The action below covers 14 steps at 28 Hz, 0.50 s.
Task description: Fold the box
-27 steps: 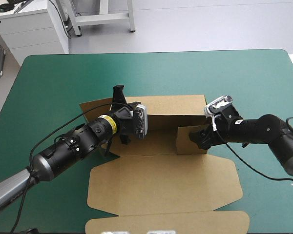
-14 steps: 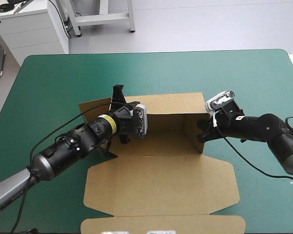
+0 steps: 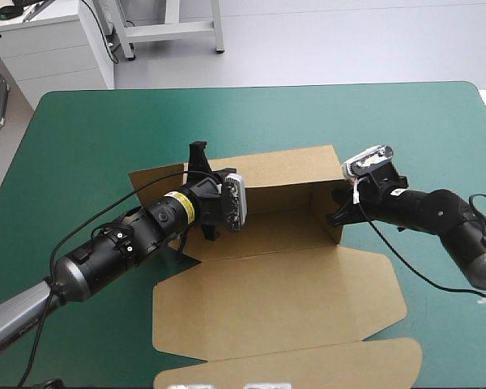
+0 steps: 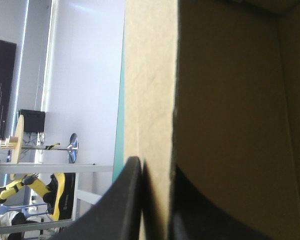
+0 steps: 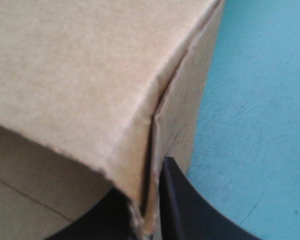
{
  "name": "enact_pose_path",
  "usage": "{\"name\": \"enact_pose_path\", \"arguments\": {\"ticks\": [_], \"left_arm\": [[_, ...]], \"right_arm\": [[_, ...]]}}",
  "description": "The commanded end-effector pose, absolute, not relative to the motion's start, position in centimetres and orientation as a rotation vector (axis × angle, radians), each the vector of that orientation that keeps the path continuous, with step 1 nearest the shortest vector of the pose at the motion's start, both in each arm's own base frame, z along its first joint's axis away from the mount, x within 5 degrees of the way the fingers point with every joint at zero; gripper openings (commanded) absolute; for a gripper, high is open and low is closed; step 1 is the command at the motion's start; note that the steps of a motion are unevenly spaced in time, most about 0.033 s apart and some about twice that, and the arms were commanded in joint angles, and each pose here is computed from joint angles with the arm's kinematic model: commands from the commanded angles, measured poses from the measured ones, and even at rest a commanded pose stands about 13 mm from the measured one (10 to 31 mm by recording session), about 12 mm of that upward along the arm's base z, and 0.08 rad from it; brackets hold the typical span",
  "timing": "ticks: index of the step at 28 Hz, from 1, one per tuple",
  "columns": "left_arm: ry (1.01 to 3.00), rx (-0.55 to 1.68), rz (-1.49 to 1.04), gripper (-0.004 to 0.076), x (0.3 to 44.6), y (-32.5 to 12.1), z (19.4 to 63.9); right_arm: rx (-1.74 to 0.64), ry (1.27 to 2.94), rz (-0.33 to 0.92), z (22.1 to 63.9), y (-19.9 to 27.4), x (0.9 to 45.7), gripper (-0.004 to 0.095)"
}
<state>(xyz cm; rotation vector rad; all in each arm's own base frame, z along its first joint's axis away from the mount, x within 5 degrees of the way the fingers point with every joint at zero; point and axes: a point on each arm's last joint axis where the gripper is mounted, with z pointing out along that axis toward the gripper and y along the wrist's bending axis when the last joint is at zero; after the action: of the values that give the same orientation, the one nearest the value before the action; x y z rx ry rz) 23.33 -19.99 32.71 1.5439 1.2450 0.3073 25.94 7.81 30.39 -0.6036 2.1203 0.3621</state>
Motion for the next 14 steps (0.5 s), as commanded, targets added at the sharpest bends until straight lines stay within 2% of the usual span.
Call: {"name": "enact_pose_path", "arguments": {"ticks": [1,2,5,6,8,14], "left_arm": [[1.207,1.467,0.225,0.024,21.8,-20.7,34.9],[1.184,1.457,0.186,0.0377,21.0,-21.4,35.6],[1.15,1.422,0.117,0.0572,19.9,-22.5,37.2],[1.139,1.41,0.098,0.0608,19.5,-22.9,37.9],[1.116,1.408,0.069,0.0644,18.7,-23.6,39.1],[1.065,1.446,0.018,0.0621,15.9,-25.2,42.0]], "right_arm": [[-0.385,1.946,0.267,33.5,6.7,26.9,-0.0008],[-0.336,1.928,0.256,33.7,6.4,27.1,-0.0008],[-0.318,1.916,0.238,33.8,6.3,27.2,-0.0008],[-0.318,1.916,0.234,33.8,6.2,27.2,-0.0008],[-0.292,1.914,0.235,33.9,6.2,27.3,-0.0008],[-0.277,1.92,0.214,33.8,6.0,27.3,-0.0008]]}}
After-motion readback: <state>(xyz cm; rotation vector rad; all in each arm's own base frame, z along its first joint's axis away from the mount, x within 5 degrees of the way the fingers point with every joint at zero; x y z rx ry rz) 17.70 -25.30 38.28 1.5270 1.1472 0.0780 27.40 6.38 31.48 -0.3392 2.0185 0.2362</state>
